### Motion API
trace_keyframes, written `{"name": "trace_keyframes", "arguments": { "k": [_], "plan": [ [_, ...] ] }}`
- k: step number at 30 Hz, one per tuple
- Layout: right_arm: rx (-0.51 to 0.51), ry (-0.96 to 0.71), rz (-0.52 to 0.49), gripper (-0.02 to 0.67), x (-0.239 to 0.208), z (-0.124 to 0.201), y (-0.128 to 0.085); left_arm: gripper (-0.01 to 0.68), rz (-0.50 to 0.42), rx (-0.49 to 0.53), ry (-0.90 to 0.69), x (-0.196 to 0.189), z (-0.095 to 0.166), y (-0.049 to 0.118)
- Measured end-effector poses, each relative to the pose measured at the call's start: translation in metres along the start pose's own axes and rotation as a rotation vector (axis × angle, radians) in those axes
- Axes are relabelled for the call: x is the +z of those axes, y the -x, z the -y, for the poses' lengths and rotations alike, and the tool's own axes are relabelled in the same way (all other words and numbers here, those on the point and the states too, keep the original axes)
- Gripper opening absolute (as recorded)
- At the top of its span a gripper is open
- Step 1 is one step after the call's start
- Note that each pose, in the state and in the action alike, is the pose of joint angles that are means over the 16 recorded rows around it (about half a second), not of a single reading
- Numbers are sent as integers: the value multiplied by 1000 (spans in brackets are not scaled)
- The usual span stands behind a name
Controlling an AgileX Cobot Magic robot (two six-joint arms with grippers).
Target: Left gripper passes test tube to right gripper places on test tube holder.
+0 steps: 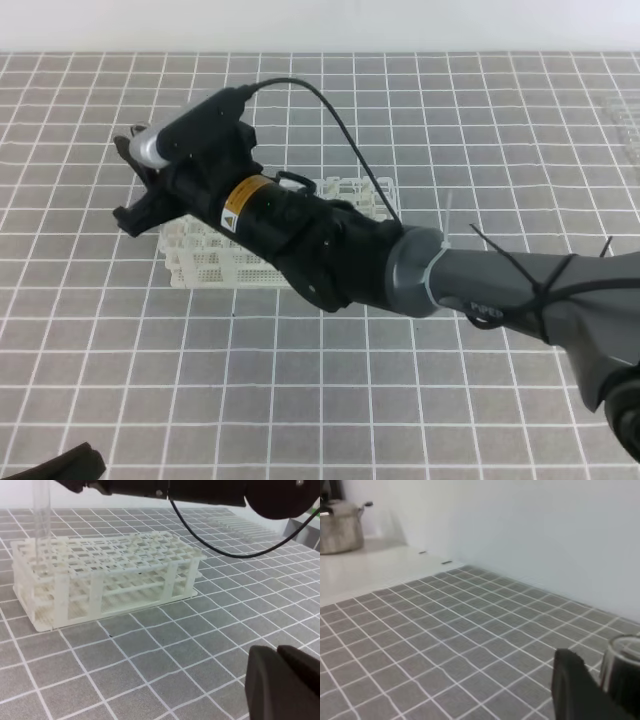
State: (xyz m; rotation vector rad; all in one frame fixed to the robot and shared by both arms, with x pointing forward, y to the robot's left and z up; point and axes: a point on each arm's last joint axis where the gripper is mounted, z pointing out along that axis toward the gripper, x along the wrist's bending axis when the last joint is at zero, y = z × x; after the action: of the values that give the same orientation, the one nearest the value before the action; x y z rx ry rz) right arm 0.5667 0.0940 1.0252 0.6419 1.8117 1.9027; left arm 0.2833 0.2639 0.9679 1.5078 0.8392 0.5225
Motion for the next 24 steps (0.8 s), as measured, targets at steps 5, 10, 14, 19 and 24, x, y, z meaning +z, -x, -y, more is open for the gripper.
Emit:
{"name": "trace_keyframes", "arguments": {
  "k": [5, 10, 14, 19, 24],
  "plan": [
    [1, -18, 4, 89, 1, 6, 2, -1, 0, 0, 0, 0, 0, 0],
    [2, -31, 6, 89, 2, 12, 3, -1, 0, 0, 3, 0, -1, 0],
    [3, -38, 7, 89, 3, 16, 3, -1, 1, 0, 4, 0, -1, 0],
    [5, -44, 8, 89, 4, 20, 4, 0, 1, 0, 4, 0, -1, 0],
    [6, -46, 9, 95, 4, 22, 4, 0, 0, -1, 3, 0, -1, 0]
  ]
}}
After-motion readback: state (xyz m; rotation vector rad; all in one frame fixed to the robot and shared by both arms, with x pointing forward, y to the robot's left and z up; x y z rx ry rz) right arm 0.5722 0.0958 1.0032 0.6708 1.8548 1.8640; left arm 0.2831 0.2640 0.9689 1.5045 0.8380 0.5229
